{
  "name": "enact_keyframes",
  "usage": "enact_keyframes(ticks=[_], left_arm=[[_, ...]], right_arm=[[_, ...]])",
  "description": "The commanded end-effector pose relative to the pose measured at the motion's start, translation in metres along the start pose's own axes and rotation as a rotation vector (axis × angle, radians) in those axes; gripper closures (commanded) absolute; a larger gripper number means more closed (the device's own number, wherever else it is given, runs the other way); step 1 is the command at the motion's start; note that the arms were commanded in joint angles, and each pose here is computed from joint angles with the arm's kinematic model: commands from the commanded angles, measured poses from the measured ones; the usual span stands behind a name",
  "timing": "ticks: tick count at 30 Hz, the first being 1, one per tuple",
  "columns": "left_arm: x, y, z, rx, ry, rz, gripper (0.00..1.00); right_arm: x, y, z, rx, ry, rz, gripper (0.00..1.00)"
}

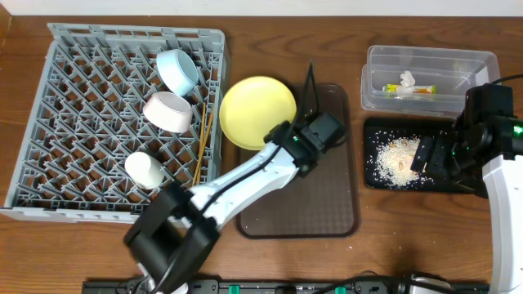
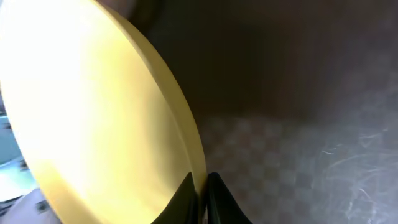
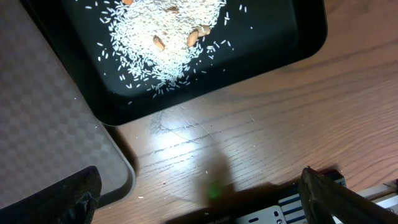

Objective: Sort waste into correct bins and load items into the dishwasher

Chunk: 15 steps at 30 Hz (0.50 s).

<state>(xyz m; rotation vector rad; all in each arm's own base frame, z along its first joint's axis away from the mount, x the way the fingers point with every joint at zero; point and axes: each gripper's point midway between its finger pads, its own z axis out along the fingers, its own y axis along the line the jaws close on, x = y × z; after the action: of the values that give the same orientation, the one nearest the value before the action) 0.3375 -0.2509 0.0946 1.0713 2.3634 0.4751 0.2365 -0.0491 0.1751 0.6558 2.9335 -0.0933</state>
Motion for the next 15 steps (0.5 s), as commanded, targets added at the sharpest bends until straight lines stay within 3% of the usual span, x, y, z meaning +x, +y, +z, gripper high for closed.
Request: enact_keyframes(ticks=[1,7,15], left_arm=[[-0.018,0.026,-0.032,-0.04,-0.088,-0.061,0.92],[-0.022,0.056,-0.061,-0.034,-0.167,-0.17,0.92],[-0.019,0.086,-0.075,0.134,-0.232,-0.368,0.92]], right_arm=[[-0.004,-0.002,-0.006,-0.005,-0.024,0.004,0.01],[-0.004,-0.002,-0.006,-0.005,-0.024,0.004,0.01],[-0.002,-0.002,-0.006,-0.003,-0.016,0.003,0.01]])
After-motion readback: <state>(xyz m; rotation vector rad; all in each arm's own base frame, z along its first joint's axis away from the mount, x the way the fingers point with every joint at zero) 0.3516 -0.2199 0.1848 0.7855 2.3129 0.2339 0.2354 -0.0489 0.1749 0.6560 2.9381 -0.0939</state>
